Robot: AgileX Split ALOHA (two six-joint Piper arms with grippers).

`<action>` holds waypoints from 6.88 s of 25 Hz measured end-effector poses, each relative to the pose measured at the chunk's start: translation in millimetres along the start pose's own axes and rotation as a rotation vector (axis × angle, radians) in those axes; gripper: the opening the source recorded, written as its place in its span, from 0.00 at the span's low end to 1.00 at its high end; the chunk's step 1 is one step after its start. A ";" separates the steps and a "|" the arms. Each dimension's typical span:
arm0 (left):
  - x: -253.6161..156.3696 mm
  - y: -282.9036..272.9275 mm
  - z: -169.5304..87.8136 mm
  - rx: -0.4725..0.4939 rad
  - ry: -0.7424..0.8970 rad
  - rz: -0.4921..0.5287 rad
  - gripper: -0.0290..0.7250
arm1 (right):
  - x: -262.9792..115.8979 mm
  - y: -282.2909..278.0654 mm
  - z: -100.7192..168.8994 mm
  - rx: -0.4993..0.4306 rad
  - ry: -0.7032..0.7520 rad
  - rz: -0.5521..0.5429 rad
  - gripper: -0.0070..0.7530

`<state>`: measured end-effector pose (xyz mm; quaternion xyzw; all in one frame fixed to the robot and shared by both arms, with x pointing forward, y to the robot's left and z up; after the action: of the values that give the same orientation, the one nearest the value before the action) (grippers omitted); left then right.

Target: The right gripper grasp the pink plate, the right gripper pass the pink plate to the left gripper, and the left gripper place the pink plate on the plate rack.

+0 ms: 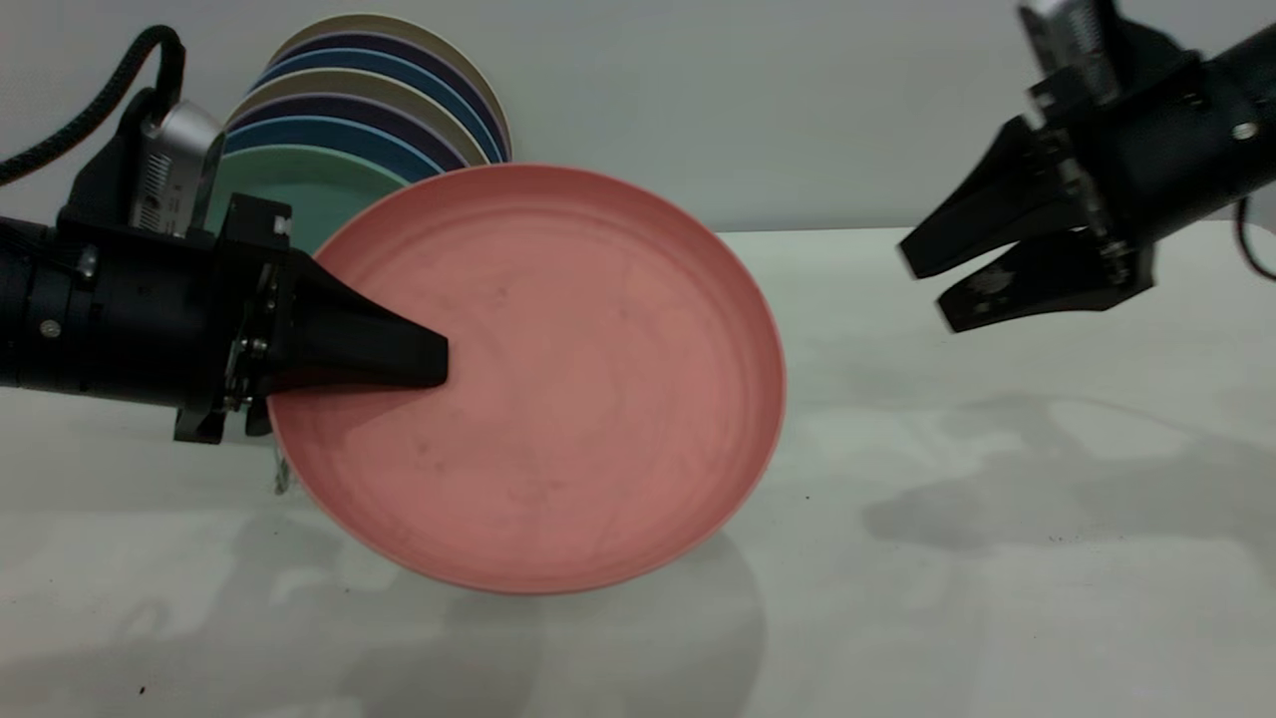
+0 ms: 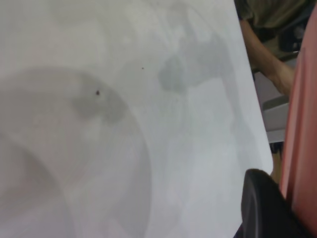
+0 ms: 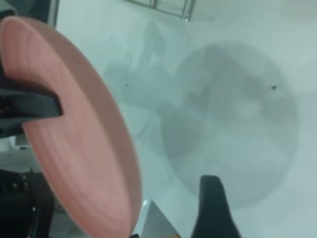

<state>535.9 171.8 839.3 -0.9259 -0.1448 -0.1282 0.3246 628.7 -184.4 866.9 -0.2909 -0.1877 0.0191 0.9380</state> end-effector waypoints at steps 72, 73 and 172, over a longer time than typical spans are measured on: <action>146.8 -97.4 -45.6 0.644 1.646 0.062 0.21 | -23.1 -35.7 -56.9 -0.554 -0.025 0.197 0.39; 147.0 -96.4 -43.7 0.645 1.643 0.065 0.21 | -23.1 -35.7 -56.9 -0.554 -0.025 0.197 0.39; 141.1 -131.5 -80.6 0.543 0.705 -0.274 0.58 | -20.5 -21.6 -22.1 -0.324 -0.020 0.179 0.39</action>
<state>608.7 244.7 1021.2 -0.6795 -0.1750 -0.4343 0.5648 616.2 -217.2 855.0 -0.4536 -0.1709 0.0747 0.8714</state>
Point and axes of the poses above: a point on each arm's last joint axis where the gripper is mounted, y pointing out along that axis toward the gripper, z along the wrist's bending axis when the last joint is at zero, x = y × z, the point moved 7 cm from there along y, pointing out along that axis toward the gripper, and after that the axes turned 3 degrees about -y, right-handed, at the moved point
